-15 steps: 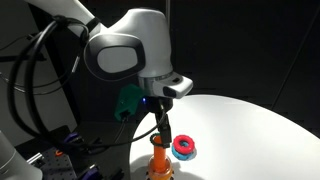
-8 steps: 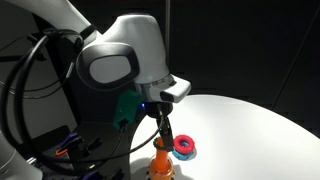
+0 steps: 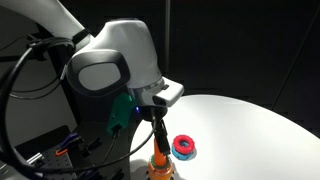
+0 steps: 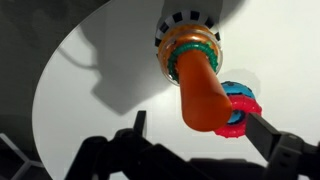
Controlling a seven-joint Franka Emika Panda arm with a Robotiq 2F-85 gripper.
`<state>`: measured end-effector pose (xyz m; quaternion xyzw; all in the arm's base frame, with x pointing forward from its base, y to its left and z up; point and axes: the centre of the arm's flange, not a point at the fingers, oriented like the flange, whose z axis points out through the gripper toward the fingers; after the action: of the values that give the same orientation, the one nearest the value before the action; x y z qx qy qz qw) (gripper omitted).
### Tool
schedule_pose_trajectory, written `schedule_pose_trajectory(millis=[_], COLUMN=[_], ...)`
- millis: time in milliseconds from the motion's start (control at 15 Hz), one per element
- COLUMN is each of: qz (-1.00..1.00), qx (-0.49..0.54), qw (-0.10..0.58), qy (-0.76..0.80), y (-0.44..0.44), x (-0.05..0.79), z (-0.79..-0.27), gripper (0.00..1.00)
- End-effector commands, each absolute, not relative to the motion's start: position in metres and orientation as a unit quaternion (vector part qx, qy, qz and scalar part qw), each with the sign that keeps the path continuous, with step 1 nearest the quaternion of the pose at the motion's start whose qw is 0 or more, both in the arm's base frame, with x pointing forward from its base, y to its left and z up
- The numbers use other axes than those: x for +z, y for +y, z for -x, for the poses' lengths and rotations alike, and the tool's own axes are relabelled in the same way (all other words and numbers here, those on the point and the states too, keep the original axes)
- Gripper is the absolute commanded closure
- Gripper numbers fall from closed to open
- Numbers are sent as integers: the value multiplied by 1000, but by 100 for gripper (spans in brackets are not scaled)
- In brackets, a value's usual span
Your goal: Pick up the green ring and put it on the ring holder
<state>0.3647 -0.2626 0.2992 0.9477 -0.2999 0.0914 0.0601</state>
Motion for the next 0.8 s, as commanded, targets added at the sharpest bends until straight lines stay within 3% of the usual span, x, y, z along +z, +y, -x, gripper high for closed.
schedule_pose_trajectory(millis=[0, 733], qz=[-956, -979], qx=[80, 6], qw=[55, 8], qy=[-277, -206], y=[-260, -211], x=[318, 355], z=[-356, -391], gripper=[0, 0])
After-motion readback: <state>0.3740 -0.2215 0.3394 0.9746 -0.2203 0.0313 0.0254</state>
